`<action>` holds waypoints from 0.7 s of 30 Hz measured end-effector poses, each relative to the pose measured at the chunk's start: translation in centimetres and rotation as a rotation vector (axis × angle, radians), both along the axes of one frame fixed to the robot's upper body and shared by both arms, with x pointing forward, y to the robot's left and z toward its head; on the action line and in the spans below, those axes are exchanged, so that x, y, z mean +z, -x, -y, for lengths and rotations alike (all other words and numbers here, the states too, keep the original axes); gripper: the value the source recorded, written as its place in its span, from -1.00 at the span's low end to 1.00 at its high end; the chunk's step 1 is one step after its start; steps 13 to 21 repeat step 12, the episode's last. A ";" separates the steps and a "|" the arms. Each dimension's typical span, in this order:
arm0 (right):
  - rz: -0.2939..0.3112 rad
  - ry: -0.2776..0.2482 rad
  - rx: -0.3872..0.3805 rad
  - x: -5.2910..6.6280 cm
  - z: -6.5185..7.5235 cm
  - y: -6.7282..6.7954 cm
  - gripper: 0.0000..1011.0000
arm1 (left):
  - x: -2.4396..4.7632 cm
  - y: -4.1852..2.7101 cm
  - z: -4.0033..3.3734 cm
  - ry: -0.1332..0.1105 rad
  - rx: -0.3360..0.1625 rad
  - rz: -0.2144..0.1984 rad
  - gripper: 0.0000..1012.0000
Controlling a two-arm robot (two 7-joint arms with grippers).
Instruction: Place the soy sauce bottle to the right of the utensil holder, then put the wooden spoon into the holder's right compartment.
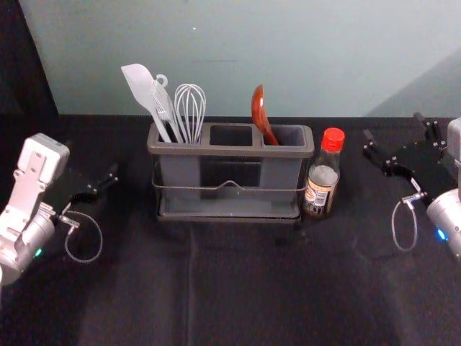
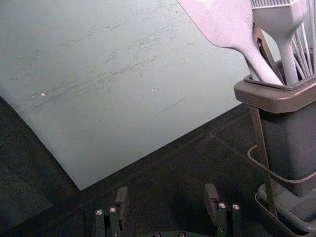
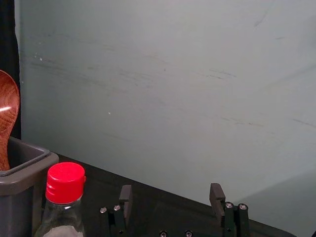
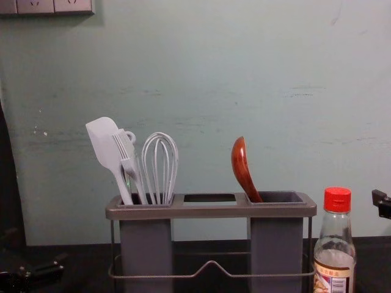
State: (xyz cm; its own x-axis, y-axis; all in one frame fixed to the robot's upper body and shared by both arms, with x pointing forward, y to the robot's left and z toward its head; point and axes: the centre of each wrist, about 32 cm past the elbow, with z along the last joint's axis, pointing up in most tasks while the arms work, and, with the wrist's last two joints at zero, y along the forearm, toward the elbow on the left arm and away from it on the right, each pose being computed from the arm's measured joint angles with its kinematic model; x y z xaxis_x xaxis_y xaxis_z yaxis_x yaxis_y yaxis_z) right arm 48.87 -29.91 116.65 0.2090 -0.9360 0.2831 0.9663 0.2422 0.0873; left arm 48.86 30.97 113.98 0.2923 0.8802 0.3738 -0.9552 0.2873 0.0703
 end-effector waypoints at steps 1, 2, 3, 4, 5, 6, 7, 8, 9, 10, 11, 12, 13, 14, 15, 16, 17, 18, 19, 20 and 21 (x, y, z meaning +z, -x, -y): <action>0.000 0.000 0.000 0.0 0.0 0.0 0.98 | 0.00 0.00 0.00 0.000 0.000 0.000 0.98; 0.000 0.000 0.000 0.0 0.0 0.0 0.98 | 0.00 0.00 0.00 0.000 0.000 0.000 0.98; 0.000 0.000 0.000 0.0 0.0 0.0 0.98 | 0.00 0.00 0.00 0.000 0.000 0.000 0.98; 0.000 0.000 0.000 0.0 0.0 0.0 0.98 | 0.00 0.00 0.00 0.000 0.000 0.000 0.98; 0.000 0.000 0.000 0.0 0.0 0.0 0.98 | 0.00 0.00 0.00 0.000 0.000 0.000 0.98; 0.000 0.000 0.000 0.0 0.0 0.0 0.98 | 0.00 0.00 0.00 0.000 0.000 0.000 0.98; 0.000 0.000 0.000 0.0 0.0 0.0 0.98 | 0.00 0.00 0.00 0.000 0.000 0.000 0.98; 0.000 0.000 0.000 0.0 0.0 0.0 0.98 | 0.00 0.00 0.00 0.000 0.000 0.000 0.98; 0.000 0.000 0.000 0.0 0.0 0.0 0.98 | 0.00 0.00 0.00 0.000 0.000 0.000 0.98; 0.000 0.000 0.000 0.0 0.0 0.0 0.98 | 0.00 0.00 0.00 0.000 0.000 0.000 0.98; 0.000 0.000 0.000 0.0 0.0 0.0 0.98 | 0.00 0.00 0.00 0.000 0.000 0.000 0.98; 0.000 0.000 0.000 0.0 0.0 0.0 0.98 | 0.00 0.00 0.00 0.000 0.000 0.000 0.98; 0.000 0.000 0.000 0.0 0.0 0.0 0.98 | 0.00 0.00 0.00 0.000 0.000 0.000 0.98; 0.000 0.000 0.000 0.0 0.0 0.0 0.98 | 0.00 0.00 0.00 0.000 0.000 0.000 0.98; 0.000 0.000 0.000 0.0 0.0 0.0 0.98 | 0.00 0.00 0.00 0.000 0.000 0.000 0.98; 0.000 0.000 0.000 0.0 0.0 0.0 0.98 | 0.00 0.00 0.00 0.000 0.000 0.000 0.98; 0.000 0.000 0.000 0.0 0.0 0.0 0.98 | 0.00 0.00 0.00 0.000 0.000 0.000 0.98; 0.000 0.000 0.000 0.0 0.0 0.0 0.98 | 0.00 0.00 0.00 0.000 0.000 0.000 0.98; 0.000 0.000 0.000 0.0 0.0 0.0 0.98 | 0.00 0.00 0.00 0.000 0.000 0.000 0.98; 0.000 0.000 0.000 0.0 0.0 0.0 0.98 | 0.00 0.00 0.00 0.000 0.000 0.000 0.98; 0.000 0.000 0.000 0.0 0.0 0.0 0.98 | 0.00 0.00 0.00 0.000 0.000 0.000 0.98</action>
